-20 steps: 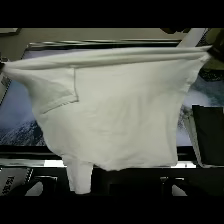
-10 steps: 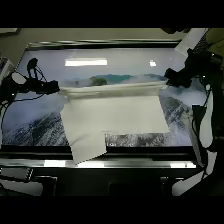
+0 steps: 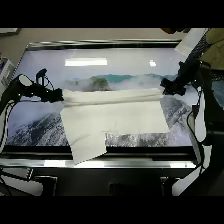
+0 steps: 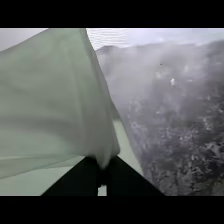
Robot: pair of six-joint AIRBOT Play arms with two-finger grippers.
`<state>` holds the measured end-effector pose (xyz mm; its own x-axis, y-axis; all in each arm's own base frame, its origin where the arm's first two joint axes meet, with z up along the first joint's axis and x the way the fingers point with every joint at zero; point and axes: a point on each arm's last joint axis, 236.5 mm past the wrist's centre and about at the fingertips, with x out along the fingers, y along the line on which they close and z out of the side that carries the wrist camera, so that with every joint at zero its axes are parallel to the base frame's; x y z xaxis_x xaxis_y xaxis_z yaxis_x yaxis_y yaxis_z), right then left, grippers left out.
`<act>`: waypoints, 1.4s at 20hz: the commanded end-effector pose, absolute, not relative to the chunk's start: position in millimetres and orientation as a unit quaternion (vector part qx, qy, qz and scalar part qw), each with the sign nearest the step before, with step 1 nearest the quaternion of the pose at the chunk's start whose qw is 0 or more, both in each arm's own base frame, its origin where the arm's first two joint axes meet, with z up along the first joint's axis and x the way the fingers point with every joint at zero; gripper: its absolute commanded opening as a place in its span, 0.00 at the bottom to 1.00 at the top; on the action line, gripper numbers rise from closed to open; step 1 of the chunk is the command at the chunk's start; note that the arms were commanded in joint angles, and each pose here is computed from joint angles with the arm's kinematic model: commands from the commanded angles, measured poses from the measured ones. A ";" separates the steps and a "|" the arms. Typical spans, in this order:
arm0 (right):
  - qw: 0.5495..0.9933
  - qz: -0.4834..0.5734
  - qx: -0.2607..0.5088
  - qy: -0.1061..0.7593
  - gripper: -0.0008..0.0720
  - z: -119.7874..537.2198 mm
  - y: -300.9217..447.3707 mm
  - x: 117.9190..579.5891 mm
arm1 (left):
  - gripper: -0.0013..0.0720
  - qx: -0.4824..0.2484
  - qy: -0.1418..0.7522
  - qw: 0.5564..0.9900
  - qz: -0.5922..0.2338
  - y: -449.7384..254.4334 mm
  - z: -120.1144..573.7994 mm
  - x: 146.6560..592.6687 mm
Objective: Fold the clothes and pants, and hang the long-sleeved shirts on hangers.
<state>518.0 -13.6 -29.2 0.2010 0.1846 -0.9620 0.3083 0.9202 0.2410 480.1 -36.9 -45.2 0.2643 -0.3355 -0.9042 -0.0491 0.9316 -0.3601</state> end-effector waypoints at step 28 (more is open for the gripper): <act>0.682 0.010 0.321 0.657 0.67 -20.9 -50.2 359.9 | 0.61 -0.404 0.651 0.640 -0.059 -74.7 -58.1 217.8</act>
